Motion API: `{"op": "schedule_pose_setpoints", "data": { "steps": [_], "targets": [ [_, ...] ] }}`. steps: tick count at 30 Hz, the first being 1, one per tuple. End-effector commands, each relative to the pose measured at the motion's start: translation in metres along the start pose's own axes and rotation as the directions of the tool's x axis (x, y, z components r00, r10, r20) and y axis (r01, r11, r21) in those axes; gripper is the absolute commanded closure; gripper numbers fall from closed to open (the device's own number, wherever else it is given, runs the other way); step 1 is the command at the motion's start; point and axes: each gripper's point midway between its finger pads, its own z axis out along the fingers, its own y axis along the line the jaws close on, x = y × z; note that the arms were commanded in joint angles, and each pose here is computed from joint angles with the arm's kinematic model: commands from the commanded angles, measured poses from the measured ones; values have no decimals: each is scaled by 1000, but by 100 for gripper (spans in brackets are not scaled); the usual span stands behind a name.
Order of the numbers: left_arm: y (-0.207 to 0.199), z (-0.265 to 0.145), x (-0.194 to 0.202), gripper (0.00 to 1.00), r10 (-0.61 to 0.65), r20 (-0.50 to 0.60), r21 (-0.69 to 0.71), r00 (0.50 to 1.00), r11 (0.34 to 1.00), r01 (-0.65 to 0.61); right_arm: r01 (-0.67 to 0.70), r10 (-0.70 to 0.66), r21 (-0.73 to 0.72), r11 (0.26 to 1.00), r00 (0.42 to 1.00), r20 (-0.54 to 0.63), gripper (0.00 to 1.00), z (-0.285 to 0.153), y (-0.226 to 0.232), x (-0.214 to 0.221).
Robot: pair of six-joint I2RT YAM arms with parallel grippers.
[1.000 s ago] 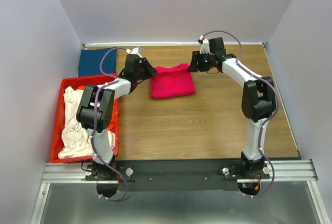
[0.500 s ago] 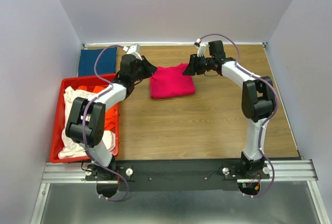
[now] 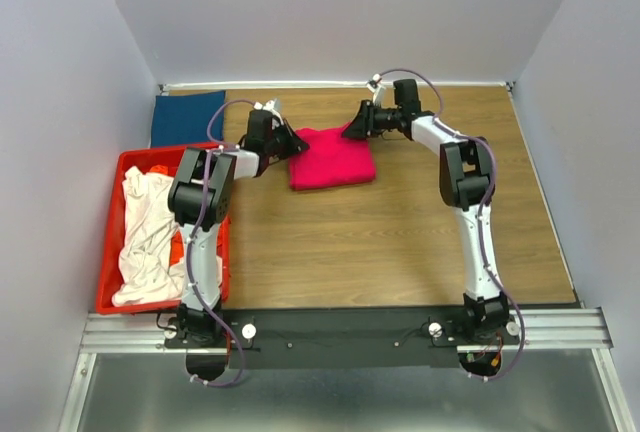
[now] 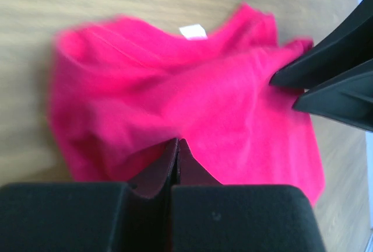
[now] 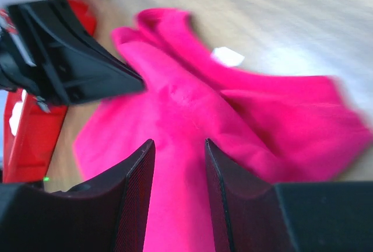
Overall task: Fold and stack the t-shirts
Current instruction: Fold the tshirt
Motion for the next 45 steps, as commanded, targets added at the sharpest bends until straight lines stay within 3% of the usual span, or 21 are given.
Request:
{"op": "schedule_pose_setpoints", "data": {
  "steps": [1, 7, 12, 15, 19, 26, 30, 35, 41, 45],
  "targets": [
    [6, 7, -37, 98, -65, 50, 43, 997, 997, 63, -89, 91, -34, 996, 993, 69, 53, -3, -30, -25],
    [33, 5, -37, 98, -146, 40, 33, 988, 989, 145, -252, 256, -46, 967, 959, 122, 53, -4, -76, -19],
    [21, -14, -56, 97, -151, 76, 83, 986, 986, 145, -298, 301, -46, 954, 945, 125, 53, -12, -79, -13],
    [-6, -29, -70, 94, -115, 105, 122, 988, 987, 102, -260, 268, -71, 963, 953, 145, 52, -26, -47, -36],
    [-45, -49, -76, 80, -54, 137, 151, 989, 988, 33, -190, 202, -79, 979, 960, 192, 50, -48, -6, -60],
    [-58, -32, -66, 66, 146, 104, -31, 984, 989, -143, -166, 190, -118, 979, 956, 225, 50, -63, 30, -58],
    [-45, -15, -52, 63, 230, 43, -144, 972, 964, -221, -179, 202, -129, 975, 959, 199, 50, -51, 31, -46],
    [-15, 14, -28, 63, 241, -64, -257, 968, 934, -249, -234, 249, -107, 966, 954, 168, 50, -30, 9, -22],
    [34, 11, -12, 64, 204, -125, -418, 971, 877, -238, -296, 301, -55, 954, 939, 165, 50, -21, -25, 1],
    [69, -6, -6, 64, 107, -121, -485, 987, 861, -153, -361, 357, -10, 933, 918, 175, 50, -21, -53, 19]
  ]
}}
